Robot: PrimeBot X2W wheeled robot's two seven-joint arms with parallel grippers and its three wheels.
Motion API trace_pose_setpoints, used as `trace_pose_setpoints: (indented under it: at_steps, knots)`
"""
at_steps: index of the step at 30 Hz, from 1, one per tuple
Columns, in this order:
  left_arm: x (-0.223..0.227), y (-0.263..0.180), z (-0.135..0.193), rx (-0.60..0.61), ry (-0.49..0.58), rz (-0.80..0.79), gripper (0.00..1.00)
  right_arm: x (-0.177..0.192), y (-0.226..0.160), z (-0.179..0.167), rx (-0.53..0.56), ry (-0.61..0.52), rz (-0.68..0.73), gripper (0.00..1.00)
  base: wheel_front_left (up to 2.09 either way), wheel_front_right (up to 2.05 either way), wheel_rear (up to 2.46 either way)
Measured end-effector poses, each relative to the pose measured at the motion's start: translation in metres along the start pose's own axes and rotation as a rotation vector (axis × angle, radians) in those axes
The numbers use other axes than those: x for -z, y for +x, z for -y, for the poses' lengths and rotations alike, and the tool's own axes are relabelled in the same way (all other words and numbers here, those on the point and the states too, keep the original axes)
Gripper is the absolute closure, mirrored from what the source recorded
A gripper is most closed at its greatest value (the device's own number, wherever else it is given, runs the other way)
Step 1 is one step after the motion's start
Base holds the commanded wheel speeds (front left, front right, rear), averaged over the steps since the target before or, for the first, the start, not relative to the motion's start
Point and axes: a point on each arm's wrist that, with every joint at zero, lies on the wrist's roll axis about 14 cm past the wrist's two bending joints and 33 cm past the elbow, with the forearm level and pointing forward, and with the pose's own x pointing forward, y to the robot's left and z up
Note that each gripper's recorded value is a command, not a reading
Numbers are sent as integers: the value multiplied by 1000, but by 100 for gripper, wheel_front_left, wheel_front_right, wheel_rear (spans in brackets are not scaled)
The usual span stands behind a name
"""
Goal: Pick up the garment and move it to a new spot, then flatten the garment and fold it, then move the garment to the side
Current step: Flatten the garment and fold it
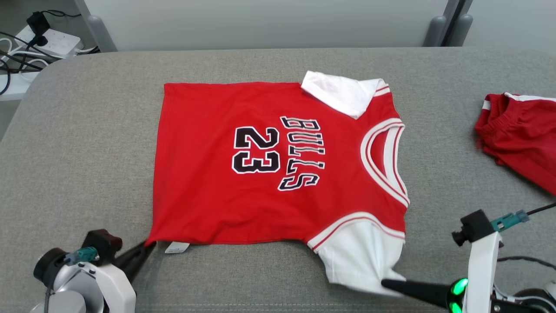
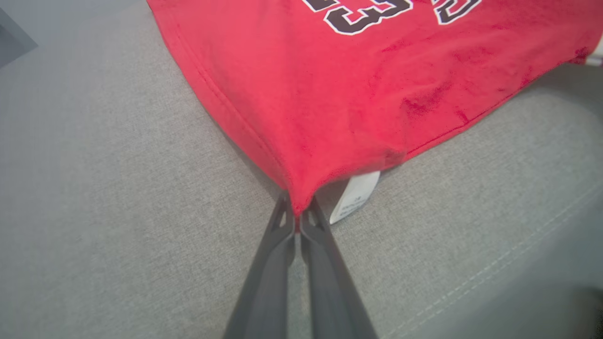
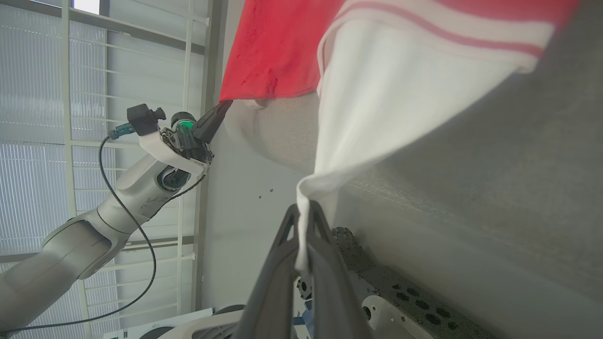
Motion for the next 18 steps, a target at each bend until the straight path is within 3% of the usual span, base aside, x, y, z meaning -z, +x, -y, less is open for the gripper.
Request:
trace_pose_setpoints:
  at_steps: [4,8,10,13,15,16,17,18]
  knots:
    - [22,-8,18,78,-40,-141,100,22,-1,2,3,3,-103,100,0,0,0]
    - [34,-18,32,181,-91,-353,100,13,-2,8,21,-18,-147,100,0,0,0]
    - [14,-14,35,243,-97,-429,100,-16,1,6,20,-64,-133,100,0,0,0]
    - [-44,6,30,313,-100,-489,100,-101,7,4,60,-162,-33,100,0,0,0]
    - [-109,34,7,277,-34,-370,100,-181,13,-3,113,-238,129,100,0,0,0]
    - [-166,53,-11,218,63,-169,100,-231,13,-18,122,-290,285,100,0,0,0]
    - [-248,64,-28,146,179,147,100,-292,4,-49,93,-346,527,100,0,0,0]
    - [-324,59,-40,90,215,433,100,-343,-13,-88,29,-385,770,100,0,0,0]
